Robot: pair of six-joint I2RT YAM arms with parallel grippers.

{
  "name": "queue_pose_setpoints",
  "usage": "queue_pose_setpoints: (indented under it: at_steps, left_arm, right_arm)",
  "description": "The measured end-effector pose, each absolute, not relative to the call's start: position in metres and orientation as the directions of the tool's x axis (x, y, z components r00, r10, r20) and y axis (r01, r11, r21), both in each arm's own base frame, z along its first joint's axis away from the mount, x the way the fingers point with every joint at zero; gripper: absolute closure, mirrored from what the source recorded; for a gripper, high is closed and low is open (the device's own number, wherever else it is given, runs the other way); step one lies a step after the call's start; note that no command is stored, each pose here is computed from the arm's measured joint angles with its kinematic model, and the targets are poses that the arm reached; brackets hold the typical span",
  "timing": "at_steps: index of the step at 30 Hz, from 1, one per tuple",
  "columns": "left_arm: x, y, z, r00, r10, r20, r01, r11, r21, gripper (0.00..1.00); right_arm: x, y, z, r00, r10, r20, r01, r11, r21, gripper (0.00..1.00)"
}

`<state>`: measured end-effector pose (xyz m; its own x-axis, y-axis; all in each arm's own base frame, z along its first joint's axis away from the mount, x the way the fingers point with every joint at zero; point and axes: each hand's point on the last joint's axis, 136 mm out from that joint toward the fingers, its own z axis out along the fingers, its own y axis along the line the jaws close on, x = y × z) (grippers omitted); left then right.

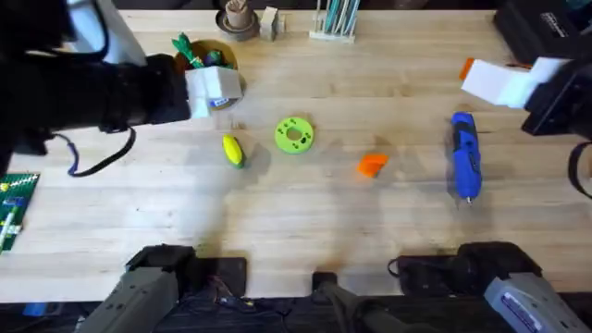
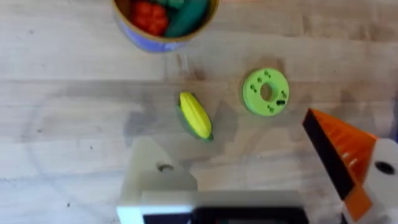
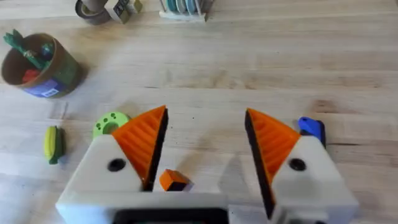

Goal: Pick up the gripper from the table and insert it into the empty holder that is missing its gripper. Then pick up a screw, insert it into the mounting hole, and use the screwdriver to tighten it. Finally, clean up the table by picking up the vegetable and placing it into the bucket.

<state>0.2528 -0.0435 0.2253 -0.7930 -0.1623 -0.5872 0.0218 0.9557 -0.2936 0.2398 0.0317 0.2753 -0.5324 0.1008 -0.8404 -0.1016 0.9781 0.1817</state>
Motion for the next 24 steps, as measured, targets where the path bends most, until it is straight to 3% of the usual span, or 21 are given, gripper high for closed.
queue_pose_setpoints:
  at_steps: [8, 15, 20, 22, 24]
  left_arm:
    - [0.269, -0.049, 0.174, -0.858, -0.284, -0.429, -0.116, 0.919, -0.377, 0.006]
    - [0.27, -0.049, 0.119, -0.845, -0.376, -0.381, -0.207, 0.886, -0.416, 0.006]
    - [0.267, -0.054, 0.096, -0.842, -0.392, -0.371, -0.218, 0.875, -0.431, 0.006]
    - [0.265, -0.057, 0.091, -0.844, -0.395, -0.363, -0.221, 0.873, -0.435, 0.1]
    - [0.265, -0.057, 0.087, -0.847, -0.398, -0.353, -0.229, 0.871, -0.434, 0.332]
  right_arm:
    - [0.24, 0.032, 0.275, -0.534, 0.101, -0.839, -0.102, 0.978, 0.182, 0.217]
    - [0.239, 0.032, 0.275, -0.535, 0.101, -0.839, -0.101, 0.978, 0.182, 0.217]
    - [0.239, 0.032, 0.274, -0.536, 0.101, -0.838, -0.101, 0.978, 0.182, 0.217]
    - [0.239, 0.032, 0.275, -0.535, 0.101, -0.839, -0.101, 0.978, 0.182, 0.216]
    - [0.239, 0.032, 0.275, -0.535, 0.101, -0.839, -0.101, 0.978, 0.182, 0.217]
